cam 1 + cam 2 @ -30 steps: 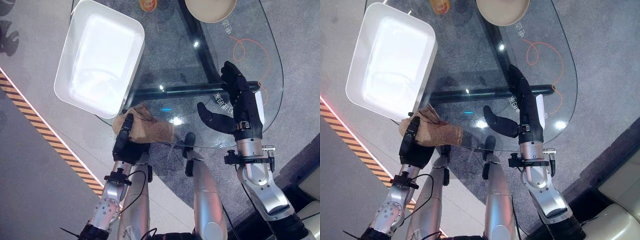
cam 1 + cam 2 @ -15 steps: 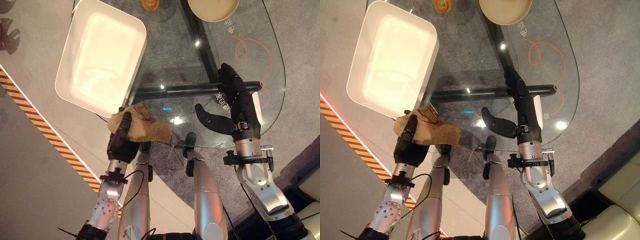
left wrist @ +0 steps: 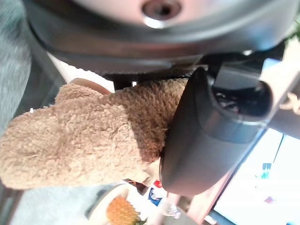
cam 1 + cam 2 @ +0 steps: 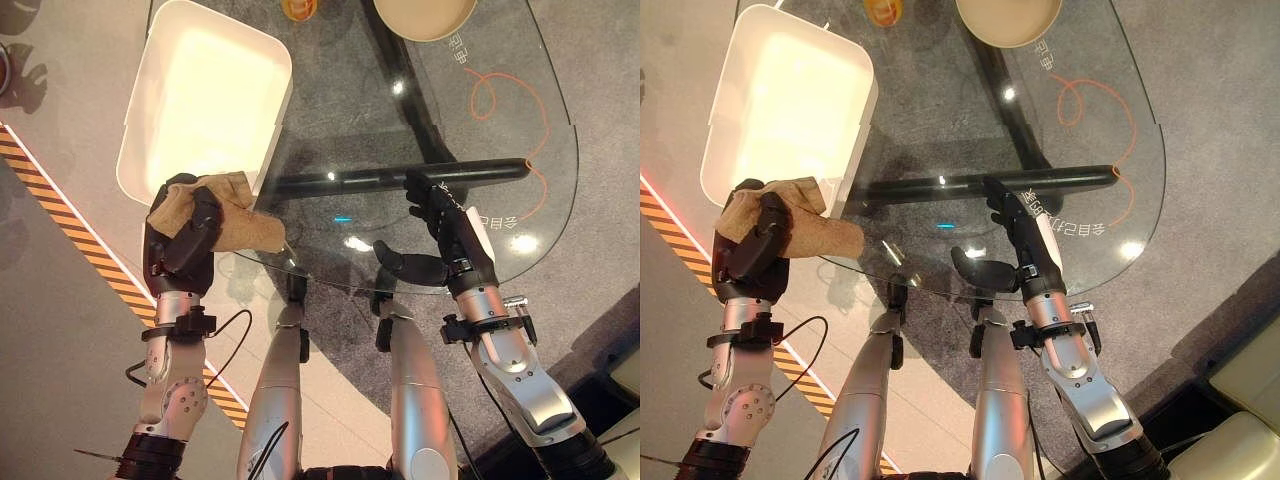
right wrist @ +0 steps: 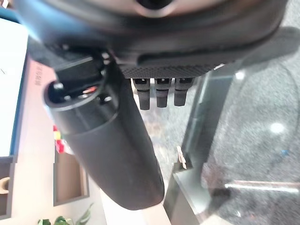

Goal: Wipe the table with a cloth and put it in the basket.

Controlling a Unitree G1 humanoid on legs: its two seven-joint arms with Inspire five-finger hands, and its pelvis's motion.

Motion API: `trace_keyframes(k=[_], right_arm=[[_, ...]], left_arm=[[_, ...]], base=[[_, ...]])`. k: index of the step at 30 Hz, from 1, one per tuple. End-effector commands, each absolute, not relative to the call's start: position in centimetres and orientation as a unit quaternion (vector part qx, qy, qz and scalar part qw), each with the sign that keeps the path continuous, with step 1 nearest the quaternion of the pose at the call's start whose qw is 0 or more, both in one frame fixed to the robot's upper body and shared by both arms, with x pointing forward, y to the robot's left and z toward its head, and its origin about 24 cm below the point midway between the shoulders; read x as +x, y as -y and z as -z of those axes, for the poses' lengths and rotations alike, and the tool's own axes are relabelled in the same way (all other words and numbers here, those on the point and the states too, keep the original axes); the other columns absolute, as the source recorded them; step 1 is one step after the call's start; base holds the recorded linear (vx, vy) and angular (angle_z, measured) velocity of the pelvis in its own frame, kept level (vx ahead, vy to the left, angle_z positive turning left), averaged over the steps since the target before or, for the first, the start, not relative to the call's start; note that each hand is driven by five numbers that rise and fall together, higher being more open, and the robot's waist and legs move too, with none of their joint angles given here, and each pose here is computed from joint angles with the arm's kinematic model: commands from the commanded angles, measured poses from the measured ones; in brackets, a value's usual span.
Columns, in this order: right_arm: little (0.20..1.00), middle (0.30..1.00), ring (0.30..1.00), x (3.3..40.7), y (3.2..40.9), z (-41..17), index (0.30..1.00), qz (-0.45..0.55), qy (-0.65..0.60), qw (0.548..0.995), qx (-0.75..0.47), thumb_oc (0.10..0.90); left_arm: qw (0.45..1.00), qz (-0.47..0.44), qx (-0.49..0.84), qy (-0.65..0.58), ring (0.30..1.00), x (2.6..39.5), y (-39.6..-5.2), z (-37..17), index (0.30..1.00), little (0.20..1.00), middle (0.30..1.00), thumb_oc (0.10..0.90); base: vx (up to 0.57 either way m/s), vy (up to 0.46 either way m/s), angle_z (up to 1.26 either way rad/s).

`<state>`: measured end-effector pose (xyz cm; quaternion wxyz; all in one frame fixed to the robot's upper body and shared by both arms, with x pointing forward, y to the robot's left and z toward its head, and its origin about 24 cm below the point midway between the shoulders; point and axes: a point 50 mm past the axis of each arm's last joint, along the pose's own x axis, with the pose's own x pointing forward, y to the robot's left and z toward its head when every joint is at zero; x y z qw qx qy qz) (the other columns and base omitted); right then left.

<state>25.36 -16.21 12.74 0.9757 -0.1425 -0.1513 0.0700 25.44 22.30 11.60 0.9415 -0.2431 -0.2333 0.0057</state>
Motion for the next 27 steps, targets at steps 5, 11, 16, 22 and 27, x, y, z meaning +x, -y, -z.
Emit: trace_keyframes(k=[5, 11, 16, 22, 27], right_arm=[[0.9, 0.9, 0.9, 25.0, 14.8, -14.4, 0.9, -0.136, 0.173, 0.965, -0.145, 0.8], [0.9, 0.9, 0.9, 25.7, 13.9, -13.8, 0.9, -0.167, 0.136, 0.965, -0.15, 0.8], [0.9, 0.9, 0.9, 26.0, 13.7, -13.0, 0.9, -0.185, 0.103, 0.966, -0.151, 0.8], [0.9, 0.9, 0.9, 26.3, 13.5, -12.8, 0.9, -0.198, 0.081, 0.963, -0.162, 0.8], [0.9, 0.9, 0.9, 26.7, 13.3, -12.6, 0.9, -0.212, 0.06, 0.961, -0.167, 0.8]], left_arm=[[0.902, -0.071, -0.106, 0.412, 0.3, 23.6, -24.0, -18.8, 0.3, 0.2, 0.3, 0.1], [0.884, -0.153, -0.026, 0.441, 0.3, 24.0, -25.3, -20.2, 0.3, 0.2, 0.3, 0.1], [0.871, -0.216, 0.024, 0.441, 0.3, 24.4, -26.4, -20.5, 0.3, 0.2, 0.3, 0.1], [0.847, -0.275, 0.07, 0.449, 0.3, 24.9, -27.3, -21.2, 0.3, 0.2, 0.3, 0.1], [0.828, -0.309, 0.11, 0.455, 0.3, 25.3, -27.8, -22.0, 0.3, 0.2, 0.3, 0.1]], base=[[0.02, 0.064, -0.03], [0.0, 0.071, -0.01], [0.0, 0.084, -0.02], [0.0, 0.067, -0.03], [0.01, 0.063, 0.0]])
